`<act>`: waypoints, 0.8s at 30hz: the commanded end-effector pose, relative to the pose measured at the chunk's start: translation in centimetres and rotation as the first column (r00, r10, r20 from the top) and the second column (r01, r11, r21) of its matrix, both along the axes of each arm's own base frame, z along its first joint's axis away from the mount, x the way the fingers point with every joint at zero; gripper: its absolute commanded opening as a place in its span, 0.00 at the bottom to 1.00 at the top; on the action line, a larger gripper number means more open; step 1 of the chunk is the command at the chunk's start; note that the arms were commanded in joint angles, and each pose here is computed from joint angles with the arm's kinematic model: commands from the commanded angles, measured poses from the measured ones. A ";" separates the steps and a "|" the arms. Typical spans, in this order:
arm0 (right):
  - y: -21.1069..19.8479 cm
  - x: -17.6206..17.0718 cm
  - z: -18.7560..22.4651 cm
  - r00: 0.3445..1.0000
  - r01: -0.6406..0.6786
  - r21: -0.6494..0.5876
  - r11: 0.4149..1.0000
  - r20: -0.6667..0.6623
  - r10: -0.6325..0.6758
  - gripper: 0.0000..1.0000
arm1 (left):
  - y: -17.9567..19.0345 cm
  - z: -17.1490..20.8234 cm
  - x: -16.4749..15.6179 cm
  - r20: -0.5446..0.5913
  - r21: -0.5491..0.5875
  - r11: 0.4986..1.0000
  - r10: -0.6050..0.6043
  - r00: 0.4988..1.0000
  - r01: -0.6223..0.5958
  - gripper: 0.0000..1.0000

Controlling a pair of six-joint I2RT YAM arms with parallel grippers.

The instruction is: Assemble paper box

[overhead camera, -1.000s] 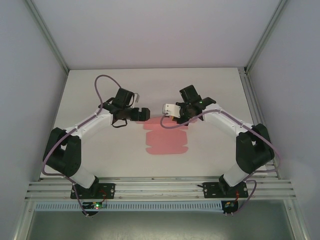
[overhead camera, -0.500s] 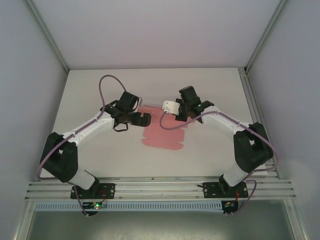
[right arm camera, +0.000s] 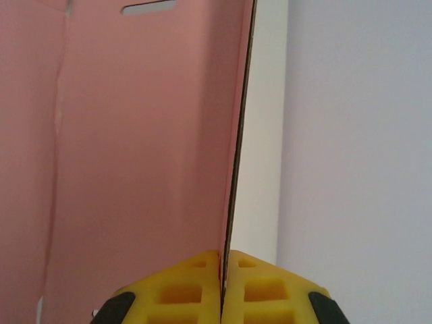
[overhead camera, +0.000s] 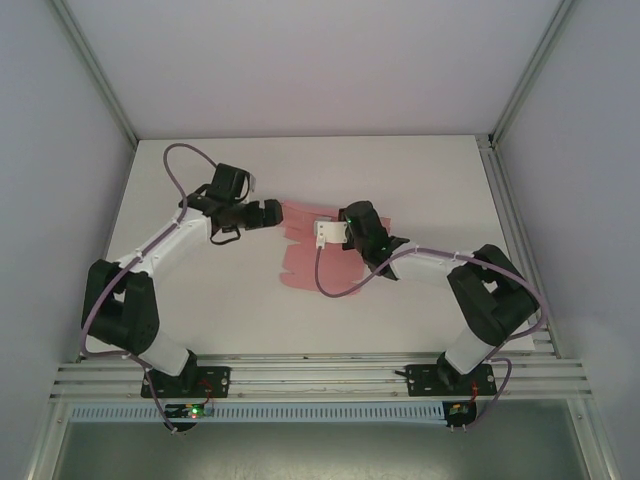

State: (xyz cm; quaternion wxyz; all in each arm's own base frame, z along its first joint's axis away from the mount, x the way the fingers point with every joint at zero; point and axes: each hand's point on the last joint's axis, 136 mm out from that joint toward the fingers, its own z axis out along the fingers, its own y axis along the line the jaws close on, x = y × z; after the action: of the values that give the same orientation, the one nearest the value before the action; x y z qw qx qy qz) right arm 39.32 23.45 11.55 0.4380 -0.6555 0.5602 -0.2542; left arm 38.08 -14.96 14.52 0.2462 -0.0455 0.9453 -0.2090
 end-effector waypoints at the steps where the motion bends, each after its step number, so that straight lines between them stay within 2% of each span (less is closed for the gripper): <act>1: -1.0 -0.5 -2.2 1.000 0.007 -0.119 0.993 0.005 -0.007 0.00 | -1.0 0.5 2.2 -0.003 -0.094 0.995 0.039 0.999 -0.039 1.00; 4: -1.1 -0.8 -2.5 0.999 0.014 -0.118 0.993 -0.048 -0.020 0.00 | -0.9 0.5 3.7 0.009 -0.130 0.989 0.069 0.998 -0.067 1.00; 10: -0.9 -1.5 -2.5 0.996 0.002 -0.086 0.996 -0.083 -0.009 0.00 | -0.6 -2.1 4.6 -0.043 -0.080 0.993 0.083 0.996 -0.086 1.00; 13: -1.0 -1.6 -2.8 0.993 0.010 -0.071 0.997 -0.114 -0.018 0.00 | -1.9 -3.1 4.2 -0.071 -0.142 0.989 0.034 0.997 -0.044 0.93; 15: -1.2 -1.3 -2.9 0.993 0.023 -0.068 0.997 -0.115 -0.031 0.00 | -2.9 -3.4 3.5 -0.065 -0.196 0.981 -0.007 0.998 -0.006 0.93; 18: -1.0 -1.5 -3.1 0.992 0.015 -0.063 0.998 -0.122 -0.022 0.00 | -3.1 -4.4 2.7 -0.086 -0.205 0.979 -0.024 0.996 0.006 0.93; 24: 0.0 -2.1 -3.4 0.990 -0.023 -0.040 0.999 -0.138 0.017 0.00 | -6.2 -5.0 3.1 -0.069 -0.313 0.947 -0.105 0.992 0.078 0.92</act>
State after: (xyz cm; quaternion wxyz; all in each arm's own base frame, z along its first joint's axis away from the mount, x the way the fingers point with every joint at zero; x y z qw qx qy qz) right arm 39.26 23.16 11.23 0.4319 -0.6463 0.5774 -0.2497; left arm 40.42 -18.61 8.74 0.1750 -0.0719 0.9322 -0.3085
